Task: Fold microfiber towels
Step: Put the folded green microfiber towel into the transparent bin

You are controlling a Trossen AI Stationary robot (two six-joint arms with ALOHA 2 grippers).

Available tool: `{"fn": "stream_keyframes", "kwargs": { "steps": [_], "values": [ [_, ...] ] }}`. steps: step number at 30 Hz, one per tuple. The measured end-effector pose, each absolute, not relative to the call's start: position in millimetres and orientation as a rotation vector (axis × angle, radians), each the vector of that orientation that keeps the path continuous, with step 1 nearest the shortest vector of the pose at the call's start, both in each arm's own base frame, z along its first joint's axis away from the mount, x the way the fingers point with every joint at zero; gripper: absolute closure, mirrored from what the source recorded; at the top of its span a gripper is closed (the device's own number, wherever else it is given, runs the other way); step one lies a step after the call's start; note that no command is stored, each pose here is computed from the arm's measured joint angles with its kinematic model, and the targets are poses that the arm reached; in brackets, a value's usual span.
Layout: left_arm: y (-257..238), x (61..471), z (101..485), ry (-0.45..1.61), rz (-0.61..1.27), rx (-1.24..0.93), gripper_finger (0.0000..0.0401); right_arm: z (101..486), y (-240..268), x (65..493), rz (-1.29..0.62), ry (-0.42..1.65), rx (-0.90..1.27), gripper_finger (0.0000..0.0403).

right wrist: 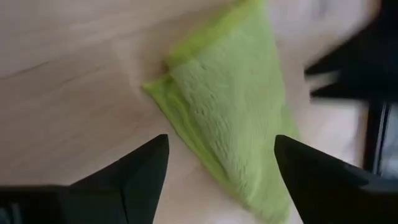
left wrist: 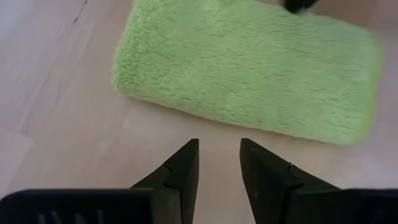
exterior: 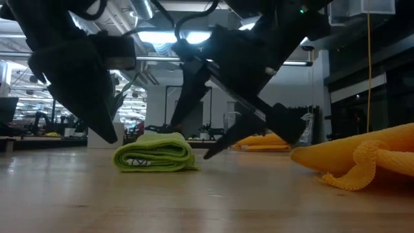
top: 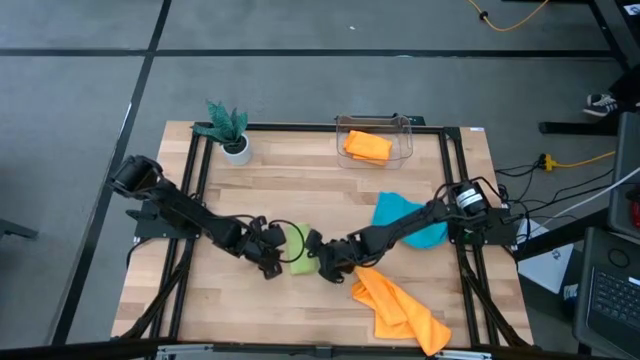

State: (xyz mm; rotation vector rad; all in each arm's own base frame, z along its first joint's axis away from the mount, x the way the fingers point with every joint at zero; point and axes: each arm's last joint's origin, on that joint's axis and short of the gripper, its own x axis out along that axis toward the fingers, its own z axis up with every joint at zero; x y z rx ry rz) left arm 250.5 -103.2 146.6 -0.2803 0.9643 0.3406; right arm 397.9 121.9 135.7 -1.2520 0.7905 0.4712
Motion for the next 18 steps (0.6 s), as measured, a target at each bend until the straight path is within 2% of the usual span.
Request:
{"fn": "stream_keyframes", "kwargs": {
  "steps": [4, 8, 18],
  "values": [
    [-100, 254, 136, 0.993, 0.371, -0.268, 0.0291, 128, 115, 402, 0.561, 0.772, -1.347, 0.0118],
    [-96, 257, 127, 1.018, 0.397, -0.259, 0.0291, 118, 111, 407, 0.568, 0.761, -1.394, 0.0123],
    [-91, 260, 126, 1.027, 0.394, -0.280, 0.0291, 109, 95, 421, 0.584, 0.664, -1.396, 0.0124]
  ]
}}
